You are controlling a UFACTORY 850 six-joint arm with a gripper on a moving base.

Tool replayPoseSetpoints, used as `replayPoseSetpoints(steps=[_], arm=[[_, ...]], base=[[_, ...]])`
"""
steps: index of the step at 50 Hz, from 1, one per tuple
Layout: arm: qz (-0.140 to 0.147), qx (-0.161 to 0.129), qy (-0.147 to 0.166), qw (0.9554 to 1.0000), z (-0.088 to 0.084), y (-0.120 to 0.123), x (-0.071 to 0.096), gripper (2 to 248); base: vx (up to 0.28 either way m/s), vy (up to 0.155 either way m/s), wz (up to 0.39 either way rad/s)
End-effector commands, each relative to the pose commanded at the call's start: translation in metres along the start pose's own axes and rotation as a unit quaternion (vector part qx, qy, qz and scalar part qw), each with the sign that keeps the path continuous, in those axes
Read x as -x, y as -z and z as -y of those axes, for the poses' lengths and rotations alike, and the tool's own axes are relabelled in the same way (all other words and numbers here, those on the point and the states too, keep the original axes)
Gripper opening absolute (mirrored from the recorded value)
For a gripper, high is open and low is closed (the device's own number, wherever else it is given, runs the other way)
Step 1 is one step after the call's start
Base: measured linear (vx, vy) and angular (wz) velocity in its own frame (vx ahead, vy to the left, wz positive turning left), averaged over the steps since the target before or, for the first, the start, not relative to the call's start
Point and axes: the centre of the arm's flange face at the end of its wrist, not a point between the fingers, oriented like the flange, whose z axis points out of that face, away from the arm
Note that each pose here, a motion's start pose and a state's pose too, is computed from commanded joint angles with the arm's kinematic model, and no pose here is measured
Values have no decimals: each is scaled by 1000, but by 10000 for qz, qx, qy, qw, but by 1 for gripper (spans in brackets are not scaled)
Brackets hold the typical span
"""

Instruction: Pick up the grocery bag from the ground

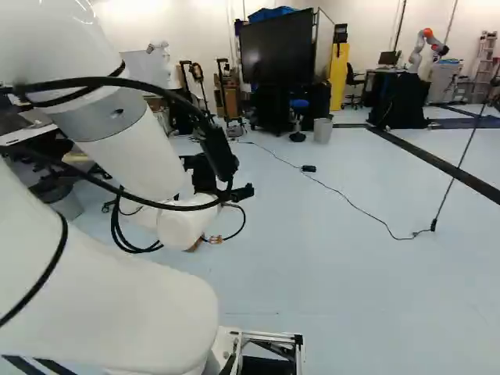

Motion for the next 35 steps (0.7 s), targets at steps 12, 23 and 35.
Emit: replayPoseSetpoints(steps=[12,23,35], arm=[[0,0,0,10000,0,0,0,247],[0,0,0,10000,0,0,0,247],[0,0,0,10000,0,0,0,247]], base=[[190,65,303],[184,64,291],[183,69,307]])
